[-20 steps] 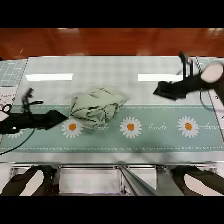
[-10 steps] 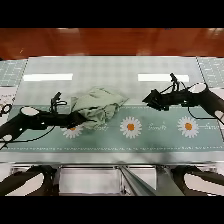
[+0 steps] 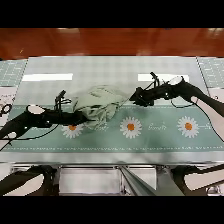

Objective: Fold the shirts.

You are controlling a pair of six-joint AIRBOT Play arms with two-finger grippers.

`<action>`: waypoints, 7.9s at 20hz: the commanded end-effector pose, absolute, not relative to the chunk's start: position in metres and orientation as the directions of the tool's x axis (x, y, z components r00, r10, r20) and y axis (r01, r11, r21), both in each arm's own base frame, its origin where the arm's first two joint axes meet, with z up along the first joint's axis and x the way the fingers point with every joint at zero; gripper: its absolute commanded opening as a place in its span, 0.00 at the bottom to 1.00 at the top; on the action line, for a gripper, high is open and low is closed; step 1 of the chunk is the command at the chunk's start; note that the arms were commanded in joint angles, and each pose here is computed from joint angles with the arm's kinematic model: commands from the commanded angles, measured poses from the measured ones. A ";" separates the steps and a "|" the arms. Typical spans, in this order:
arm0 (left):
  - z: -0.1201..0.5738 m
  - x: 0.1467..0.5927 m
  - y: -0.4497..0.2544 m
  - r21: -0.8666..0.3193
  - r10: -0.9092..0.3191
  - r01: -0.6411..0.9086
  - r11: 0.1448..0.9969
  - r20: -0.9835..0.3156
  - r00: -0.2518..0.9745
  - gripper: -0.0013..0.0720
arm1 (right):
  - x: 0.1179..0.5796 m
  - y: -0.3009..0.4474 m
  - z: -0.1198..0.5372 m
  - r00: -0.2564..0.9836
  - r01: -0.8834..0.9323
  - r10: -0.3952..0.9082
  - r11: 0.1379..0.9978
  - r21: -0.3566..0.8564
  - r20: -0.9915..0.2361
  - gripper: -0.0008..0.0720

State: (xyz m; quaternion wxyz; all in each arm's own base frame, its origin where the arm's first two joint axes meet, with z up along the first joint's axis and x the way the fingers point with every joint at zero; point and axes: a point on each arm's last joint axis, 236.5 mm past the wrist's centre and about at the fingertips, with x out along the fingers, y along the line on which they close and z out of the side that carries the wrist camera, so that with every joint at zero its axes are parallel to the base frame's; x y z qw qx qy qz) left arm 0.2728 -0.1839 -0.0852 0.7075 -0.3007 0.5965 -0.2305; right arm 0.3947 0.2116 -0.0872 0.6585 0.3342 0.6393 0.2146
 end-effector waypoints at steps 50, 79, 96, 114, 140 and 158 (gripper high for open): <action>0.508 0.208 -0.112 -0.022 -0.475 0.475 0.880 -0.025 0.880 0.05 | 0.159 0.047 0.534 0.980 -0.189 0.188 0.982 0.005 0.060 0.04; 0.004 0.432 -0.133 -0.630 -0.602 0.091 0.771 -0.674 0.430 0.05 | 0.506 0.062 0.078 0.413 0.077 0.342 0.910 0.406 -0.844 0.37; 0.002 0.424 -0.140 -0.649 -0.634 0.101 0.754 -0.678 0.372 0.05 | 0.149 0.071 -0.097 -0.259 0.334 0.440 0.876 0.348 -0.860 0.57; -0.002 0.410 -0.142 -0.647 -0.646 0.117 0.754 -0.696 0.314 0.05 | 0.281 0.079 -0.070 -0.002 0.155 0.520 0.844 0.513 -0.854 0.04; -0.050 0.312 -0.224 -0.668 -0.673 0.088 0.739 -0.736 0.070 0.05 | 0.468 -0.053 0.027 0.199 0.150 0.553 0.798 0.583 -0.809 0.57; -0.049 0.334 -0.206 -0.667 -0.666 0.051 0.743 -0.731 0.149 0.05 | 0.187 0.113 -0.084 -0.049 0.321 0.579 0.781 0.536 -0.814 0.57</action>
